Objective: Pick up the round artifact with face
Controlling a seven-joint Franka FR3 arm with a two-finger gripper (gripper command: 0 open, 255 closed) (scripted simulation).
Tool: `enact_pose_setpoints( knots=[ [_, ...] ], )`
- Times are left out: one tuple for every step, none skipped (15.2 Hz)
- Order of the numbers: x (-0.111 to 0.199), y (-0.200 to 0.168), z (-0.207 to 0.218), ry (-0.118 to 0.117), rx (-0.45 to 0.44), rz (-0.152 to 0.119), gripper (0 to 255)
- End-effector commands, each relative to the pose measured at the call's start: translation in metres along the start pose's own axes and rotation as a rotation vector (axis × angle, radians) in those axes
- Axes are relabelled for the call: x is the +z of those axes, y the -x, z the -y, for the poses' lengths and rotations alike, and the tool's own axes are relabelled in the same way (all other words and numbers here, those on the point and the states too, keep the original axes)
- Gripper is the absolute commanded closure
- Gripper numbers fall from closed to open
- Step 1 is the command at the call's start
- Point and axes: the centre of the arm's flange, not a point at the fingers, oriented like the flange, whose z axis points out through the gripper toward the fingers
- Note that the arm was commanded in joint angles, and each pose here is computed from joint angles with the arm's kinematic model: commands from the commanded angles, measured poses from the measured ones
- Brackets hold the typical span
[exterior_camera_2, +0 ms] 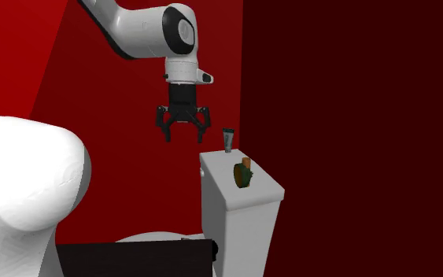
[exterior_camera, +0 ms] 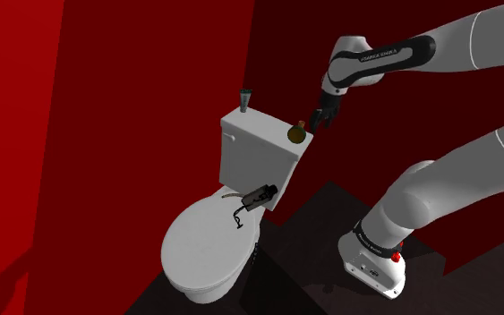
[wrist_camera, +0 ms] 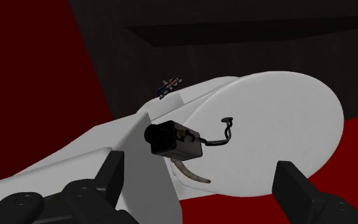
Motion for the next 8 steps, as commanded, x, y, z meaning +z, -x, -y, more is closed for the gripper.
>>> enact_pose_setpoints(
  knots=[
    [0.014, -0.013, -0.016, 0.006, -0.003, -0.014, 0],
    [0.021, -0.020, -0.024, 0.009, -0.004, -0.020, 0],
    [0.027, -0.027, -0.032, 0.011, -0.005, -0.026, 0],
    [0.034, -0.034, -0.040, 0.014, -0.006, -0.031, 0],
    [0.040, -0.041, -0.048, 0.017, -0.007, -0.037, 0],
    [0.046, -0.048, -0.056, 0.019, -0.008, -0.043, 0],
    [0.053, -0.055, -0.064, 0.022, -0.009, -0.049, 0],
    [0.059, -0.063, -0.072, 0.024, -0.010, -0.055, 0]
  ],
)
